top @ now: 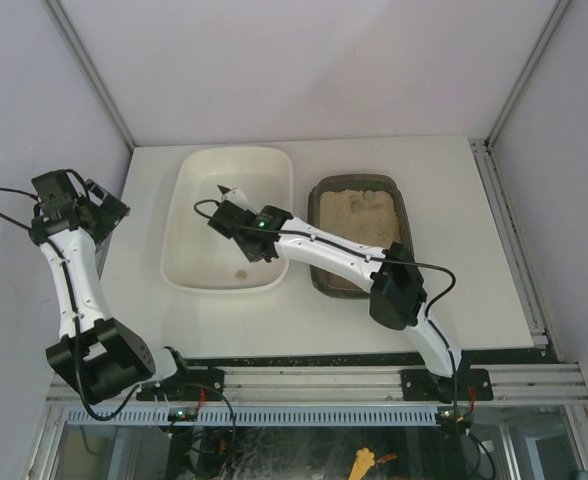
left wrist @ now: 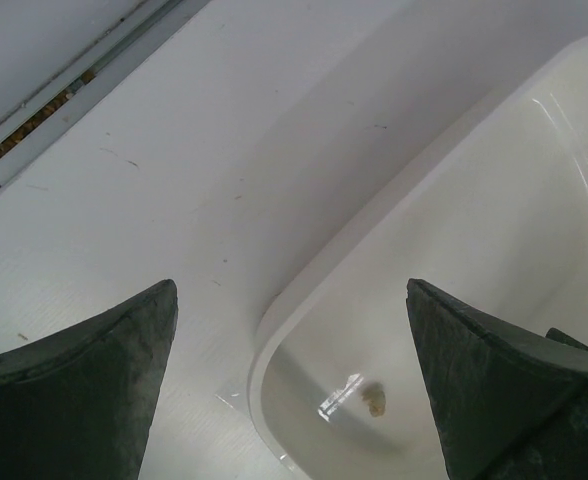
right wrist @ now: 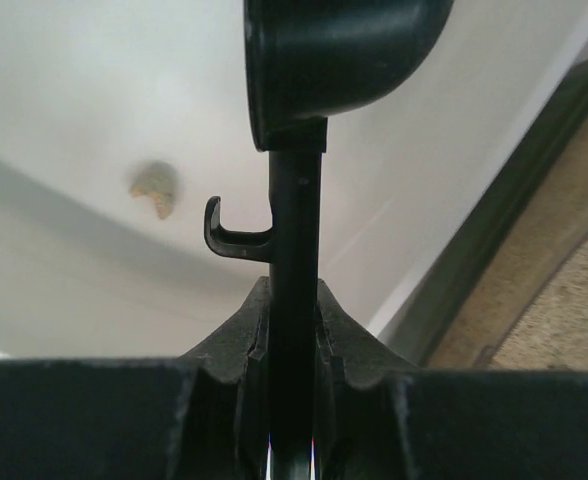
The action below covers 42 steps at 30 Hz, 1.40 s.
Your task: Clean the litter box
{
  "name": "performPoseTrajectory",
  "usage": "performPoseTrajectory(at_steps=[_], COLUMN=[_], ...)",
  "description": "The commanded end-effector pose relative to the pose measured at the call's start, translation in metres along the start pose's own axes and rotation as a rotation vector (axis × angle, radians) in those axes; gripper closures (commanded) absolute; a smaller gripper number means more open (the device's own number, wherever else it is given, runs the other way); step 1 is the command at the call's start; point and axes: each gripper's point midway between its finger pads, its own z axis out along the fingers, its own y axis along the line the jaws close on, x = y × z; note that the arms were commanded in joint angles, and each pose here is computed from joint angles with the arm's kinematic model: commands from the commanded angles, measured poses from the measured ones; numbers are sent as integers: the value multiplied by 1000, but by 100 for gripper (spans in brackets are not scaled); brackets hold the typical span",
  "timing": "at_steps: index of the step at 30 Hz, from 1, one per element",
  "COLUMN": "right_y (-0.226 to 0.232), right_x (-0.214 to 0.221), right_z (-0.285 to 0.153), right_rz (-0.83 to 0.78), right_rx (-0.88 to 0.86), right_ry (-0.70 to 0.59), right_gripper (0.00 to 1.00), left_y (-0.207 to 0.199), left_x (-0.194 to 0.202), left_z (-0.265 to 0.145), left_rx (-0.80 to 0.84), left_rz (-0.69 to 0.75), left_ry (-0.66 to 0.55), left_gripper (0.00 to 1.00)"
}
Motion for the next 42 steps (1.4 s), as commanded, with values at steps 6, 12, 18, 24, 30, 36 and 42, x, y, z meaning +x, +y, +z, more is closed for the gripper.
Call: performPoseTrajectory(at_steps=[6,12,18,24,30,36,42], right_y=[-27,-31,-51,-115,-172,-192,-212], right_x=[-22,-31,-36,1,83,127,146], right_z=[-18,-27,-53,-100,-116,-100,-67], right_rz=[-212,-200,-34,150,308,388,452], right_rx=[269,301,201,117,137,164,171], right_ry=[-94,-135,-125,-37,199,346,411], right_gripper=[100,100,100,100,100,100,100], left_y=[-14,-27,-53,-81,-97,-123,-185], left_x=[-3,6,23,67,100,135,158], left_z=[-15,-23,-29,-44,-46,-39,-46], left_rx=[118,193,257,336,395,392,507], left_rz=[66,112,156,282,283,388,356], left_ry=[-48,-65,-10,128,249,262,308], left_gripper=[0,0,0,0,0,0,0])
